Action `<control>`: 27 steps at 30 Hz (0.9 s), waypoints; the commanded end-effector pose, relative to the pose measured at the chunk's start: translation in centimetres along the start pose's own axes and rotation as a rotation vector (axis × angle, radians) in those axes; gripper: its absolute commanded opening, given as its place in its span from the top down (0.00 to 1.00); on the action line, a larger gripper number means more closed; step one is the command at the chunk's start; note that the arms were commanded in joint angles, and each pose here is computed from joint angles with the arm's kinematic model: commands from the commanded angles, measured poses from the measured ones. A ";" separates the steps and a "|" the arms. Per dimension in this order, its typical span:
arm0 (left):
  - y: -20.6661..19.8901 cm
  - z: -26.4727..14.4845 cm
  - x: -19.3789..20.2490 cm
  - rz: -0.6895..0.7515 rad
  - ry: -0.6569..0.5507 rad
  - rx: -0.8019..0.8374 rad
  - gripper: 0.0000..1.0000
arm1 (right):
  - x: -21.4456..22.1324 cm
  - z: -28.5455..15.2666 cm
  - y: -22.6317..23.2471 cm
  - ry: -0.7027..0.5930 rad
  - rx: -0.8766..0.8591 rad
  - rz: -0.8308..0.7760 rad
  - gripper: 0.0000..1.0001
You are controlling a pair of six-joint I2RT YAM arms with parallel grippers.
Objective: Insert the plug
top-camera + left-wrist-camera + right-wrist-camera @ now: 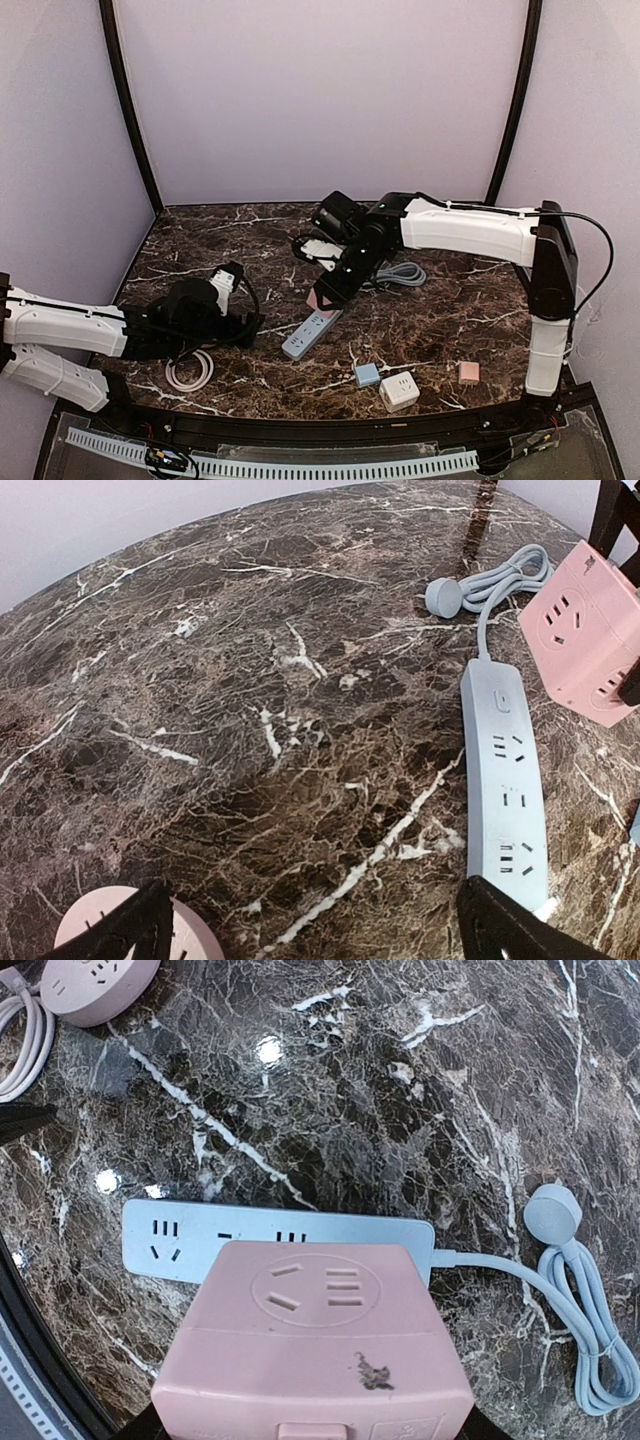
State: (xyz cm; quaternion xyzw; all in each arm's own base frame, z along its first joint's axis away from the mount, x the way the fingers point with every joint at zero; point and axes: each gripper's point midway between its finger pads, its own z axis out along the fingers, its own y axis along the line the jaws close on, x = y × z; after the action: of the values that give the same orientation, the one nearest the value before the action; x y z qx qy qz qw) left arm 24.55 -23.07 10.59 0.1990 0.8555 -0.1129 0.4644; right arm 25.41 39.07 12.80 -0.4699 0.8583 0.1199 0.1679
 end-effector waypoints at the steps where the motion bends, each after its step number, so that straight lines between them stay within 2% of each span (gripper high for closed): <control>1: 1.3 -0.4 0.1 -0.016 -0.024 -0.053 0.01 | -0.7 0.0 0.3 0.025 0.024 0.029 1.00; 13: 2.1 -1.1 -0.3 -0.017 -0.068 -0.076 0.01 | -1.3 2.3 0.9 0.084 0.004 0.098 1.00; 27: 2.5 -1.3 -0.3 -0.009 -0.075 -0.090 0.01 | -0.5 3.7 2.5 0.141 -0.029 0.099 1.00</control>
State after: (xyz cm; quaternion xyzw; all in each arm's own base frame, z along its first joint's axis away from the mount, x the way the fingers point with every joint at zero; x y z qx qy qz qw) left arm 24.86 -21.16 11.54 0.1706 0.8451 -0.0930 0.4981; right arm 24.90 41.44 9.42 -0.4370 0.8882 0.1028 0.0982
